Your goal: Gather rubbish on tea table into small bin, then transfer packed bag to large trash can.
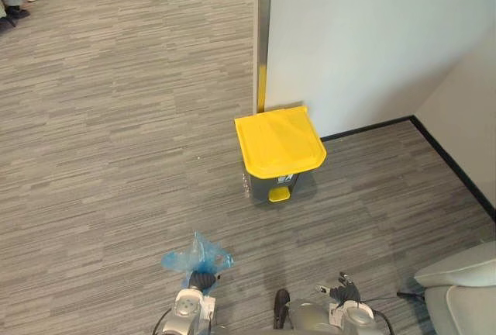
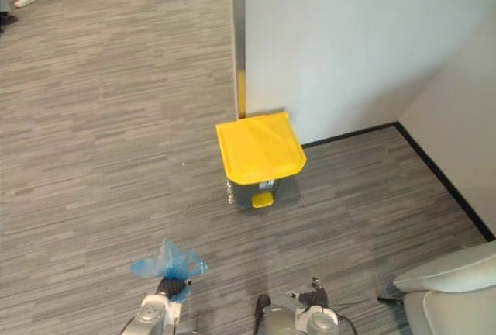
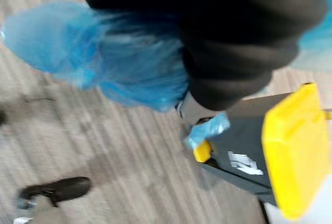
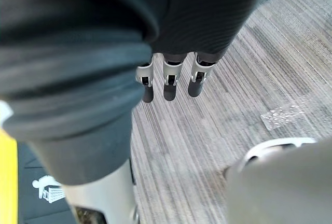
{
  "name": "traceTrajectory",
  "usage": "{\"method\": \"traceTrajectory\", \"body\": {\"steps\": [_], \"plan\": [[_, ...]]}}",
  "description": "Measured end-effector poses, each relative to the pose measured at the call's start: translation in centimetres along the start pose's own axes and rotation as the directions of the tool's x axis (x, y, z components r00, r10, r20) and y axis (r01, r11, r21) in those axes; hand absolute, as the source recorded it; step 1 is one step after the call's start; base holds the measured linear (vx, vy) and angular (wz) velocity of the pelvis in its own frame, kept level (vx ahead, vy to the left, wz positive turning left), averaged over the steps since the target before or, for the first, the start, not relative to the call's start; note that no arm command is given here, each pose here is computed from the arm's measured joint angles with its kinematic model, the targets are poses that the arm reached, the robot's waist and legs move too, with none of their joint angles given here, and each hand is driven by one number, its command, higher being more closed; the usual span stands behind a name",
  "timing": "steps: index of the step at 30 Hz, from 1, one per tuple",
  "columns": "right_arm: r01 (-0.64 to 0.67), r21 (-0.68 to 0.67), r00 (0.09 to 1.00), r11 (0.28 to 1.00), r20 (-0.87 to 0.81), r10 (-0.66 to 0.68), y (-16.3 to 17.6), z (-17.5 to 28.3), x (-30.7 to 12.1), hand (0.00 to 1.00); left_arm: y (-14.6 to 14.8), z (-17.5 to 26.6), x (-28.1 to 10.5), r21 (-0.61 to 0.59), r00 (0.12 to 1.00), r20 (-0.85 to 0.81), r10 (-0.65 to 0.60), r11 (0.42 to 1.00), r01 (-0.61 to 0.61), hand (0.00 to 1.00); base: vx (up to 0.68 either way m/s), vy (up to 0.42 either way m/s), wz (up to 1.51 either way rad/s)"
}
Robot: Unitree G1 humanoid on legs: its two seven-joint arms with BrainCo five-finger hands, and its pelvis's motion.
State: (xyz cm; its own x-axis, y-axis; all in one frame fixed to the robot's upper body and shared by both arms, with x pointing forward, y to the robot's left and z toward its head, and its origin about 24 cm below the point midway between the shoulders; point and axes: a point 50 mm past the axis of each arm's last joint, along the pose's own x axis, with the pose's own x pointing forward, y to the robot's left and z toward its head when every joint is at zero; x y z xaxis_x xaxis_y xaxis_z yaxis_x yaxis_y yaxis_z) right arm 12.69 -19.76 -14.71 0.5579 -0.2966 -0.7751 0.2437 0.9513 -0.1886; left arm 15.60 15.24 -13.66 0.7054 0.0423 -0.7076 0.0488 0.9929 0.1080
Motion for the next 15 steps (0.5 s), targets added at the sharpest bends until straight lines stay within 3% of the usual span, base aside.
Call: {"method": "traceTrajectory", "body": {"steps": [6, 15], "plan": [[-0.003, 0.010, 1.000, 1.000, 0.007, 0.003, 0.3, 0.3, 0.1, 0.00, -0.3, -0.1, -0.2, -0.027, 1.000, 0.007, 0.001, 1.000, 0.000, 1.00, 0.18, 0.141, -0.23], [-0.007, -0.001, 1.000, 1.000, -0.011, 0.007, 0.3, -0.2, -0.1, 0.00, 0.6, -1.5, -0.6, 0.032, 0.999, -0.039, 0.000, 0.999, 0.001, 1.00, 0.24, 0.198, -0.37]]}}
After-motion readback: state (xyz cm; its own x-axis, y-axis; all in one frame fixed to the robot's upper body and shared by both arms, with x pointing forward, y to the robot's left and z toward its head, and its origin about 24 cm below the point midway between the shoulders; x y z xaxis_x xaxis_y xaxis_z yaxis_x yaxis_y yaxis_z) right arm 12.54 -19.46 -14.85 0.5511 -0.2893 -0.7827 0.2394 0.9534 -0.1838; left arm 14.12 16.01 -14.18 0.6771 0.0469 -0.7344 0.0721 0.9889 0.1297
